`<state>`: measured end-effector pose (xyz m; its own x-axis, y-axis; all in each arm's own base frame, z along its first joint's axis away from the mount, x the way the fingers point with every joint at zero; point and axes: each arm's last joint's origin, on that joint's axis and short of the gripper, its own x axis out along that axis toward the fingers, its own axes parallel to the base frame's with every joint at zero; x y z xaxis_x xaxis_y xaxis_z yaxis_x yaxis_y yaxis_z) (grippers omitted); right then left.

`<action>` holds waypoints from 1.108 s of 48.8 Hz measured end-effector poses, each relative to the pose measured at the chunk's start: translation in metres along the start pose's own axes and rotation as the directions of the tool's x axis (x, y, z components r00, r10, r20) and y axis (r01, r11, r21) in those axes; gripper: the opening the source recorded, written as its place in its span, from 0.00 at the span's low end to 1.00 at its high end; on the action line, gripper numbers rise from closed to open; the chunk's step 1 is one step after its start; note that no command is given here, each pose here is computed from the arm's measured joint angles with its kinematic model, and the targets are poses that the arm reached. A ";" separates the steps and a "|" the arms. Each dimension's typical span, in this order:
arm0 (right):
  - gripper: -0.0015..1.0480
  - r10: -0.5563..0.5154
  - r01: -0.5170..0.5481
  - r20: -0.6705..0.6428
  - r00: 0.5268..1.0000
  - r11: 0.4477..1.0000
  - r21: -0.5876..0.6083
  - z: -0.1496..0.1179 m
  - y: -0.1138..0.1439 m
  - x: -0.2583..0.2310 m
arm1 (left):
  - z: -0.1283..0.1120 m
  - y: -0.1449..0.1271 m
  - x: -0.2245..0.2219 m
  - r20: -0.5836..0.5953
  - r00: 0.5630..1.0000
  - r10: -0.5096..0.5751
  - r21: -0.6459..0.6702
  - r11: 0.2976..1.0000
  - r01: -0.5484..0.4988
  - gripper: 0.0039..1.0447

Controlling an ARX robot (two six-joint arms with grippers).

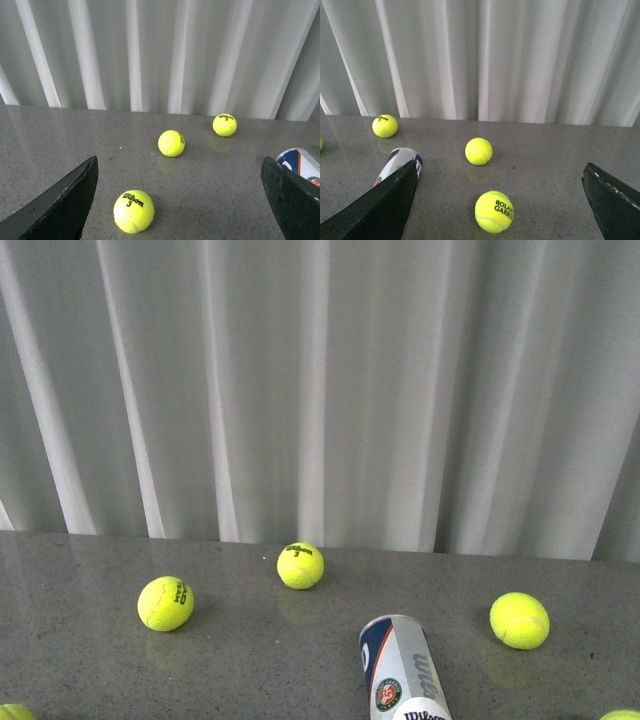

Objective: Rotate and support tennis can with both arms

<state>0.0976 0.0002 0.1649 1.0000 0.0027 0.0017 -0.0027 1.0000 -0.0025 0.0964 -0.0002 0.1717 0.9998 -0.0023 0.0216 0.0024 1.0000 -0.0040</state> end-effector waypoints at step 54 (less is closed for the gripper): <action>0.93 0.322 -0.056 -0.763 0.561 0.934 0.352 0.006 0.061 0.203 | 0.000 0.000 0.000 0.000 1.000 0.000 0.000 1.000 0.000 0.94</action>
<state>0.3006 0.0621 0.1708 0.5615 0.3213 -0.7626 -0.0595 0.9348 0.3501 0.0963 -0.0002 0.1717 0.9998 -0.0023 0.0219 0.0024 1.0000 -0.0040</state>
